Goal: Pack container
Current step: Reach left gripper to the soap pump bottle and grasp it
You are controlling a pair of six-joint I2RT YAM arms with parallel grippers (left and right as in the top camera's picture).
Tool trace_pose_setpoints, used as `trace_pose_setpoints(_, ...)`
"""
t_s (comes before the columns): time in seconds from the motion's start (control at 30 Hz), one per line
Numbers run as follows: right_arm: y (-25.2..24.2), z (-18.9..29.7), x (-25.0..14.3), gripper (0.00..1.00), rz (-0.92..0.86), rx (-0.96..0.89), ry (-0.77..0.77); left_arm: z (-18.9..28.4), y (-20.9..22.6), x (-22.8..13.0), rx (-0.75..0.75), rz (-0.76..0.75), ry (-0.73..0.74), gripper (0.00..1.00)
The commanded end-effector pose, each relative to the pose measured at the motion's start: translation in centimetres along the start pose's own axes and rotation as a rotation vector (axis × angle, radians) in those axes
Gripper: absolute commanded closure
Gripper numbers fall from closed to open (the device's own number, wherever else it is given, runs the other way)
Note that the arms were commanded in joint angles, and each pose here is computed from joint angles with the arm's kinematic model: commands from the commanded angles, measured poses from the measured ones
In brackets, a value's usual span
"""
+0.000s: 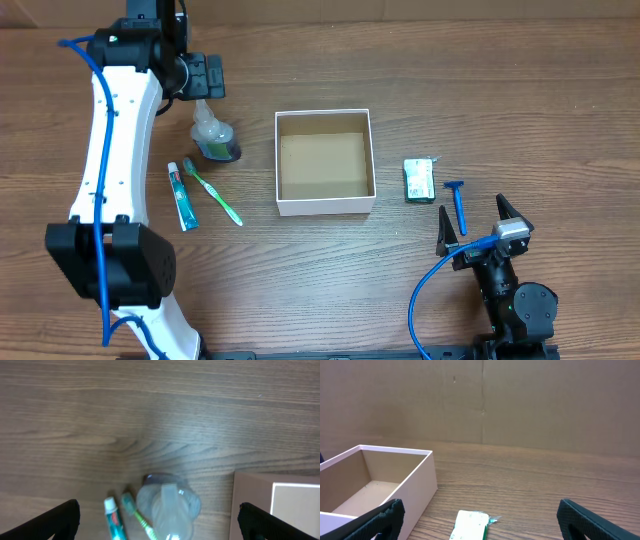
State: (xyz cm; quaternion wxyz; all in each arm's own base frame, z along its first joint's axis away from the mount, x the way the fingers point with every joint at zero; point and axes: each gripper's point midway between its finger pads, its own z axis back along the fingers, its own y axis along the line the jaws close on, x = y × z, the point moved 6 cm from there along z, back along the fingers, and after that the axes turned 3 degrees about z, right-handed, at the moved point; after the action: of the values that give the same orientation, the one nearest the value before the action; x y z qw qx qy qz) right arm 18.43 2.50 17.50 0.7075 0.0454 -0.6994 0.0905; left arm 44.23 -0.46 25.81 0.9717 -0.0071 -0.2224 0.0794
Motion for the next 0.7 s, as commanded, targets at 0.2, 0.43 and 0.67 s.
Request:
trace_pose_setpoints(0.2,0.1,0.0,-0.2,0.00,0.004,0.006,-0.004,-5.8,-0.9,-0.9,-0.077,-0.041,0.130,0.02)
trace_pose_setpoints(0.43,0.1,0.0,-0.2,0.00,0.004,0.006,-0.004,-6.3,-0.9,-2.0,-0.080,-0.031,0.198,0.07)
trace_pose_setpoints(0.67,0.1,0.0,-0.2,0.00,0.004,0.006,-0.004,-6.2,-0.9,-2.3,-0.078,-0.030,0.212,0.30)
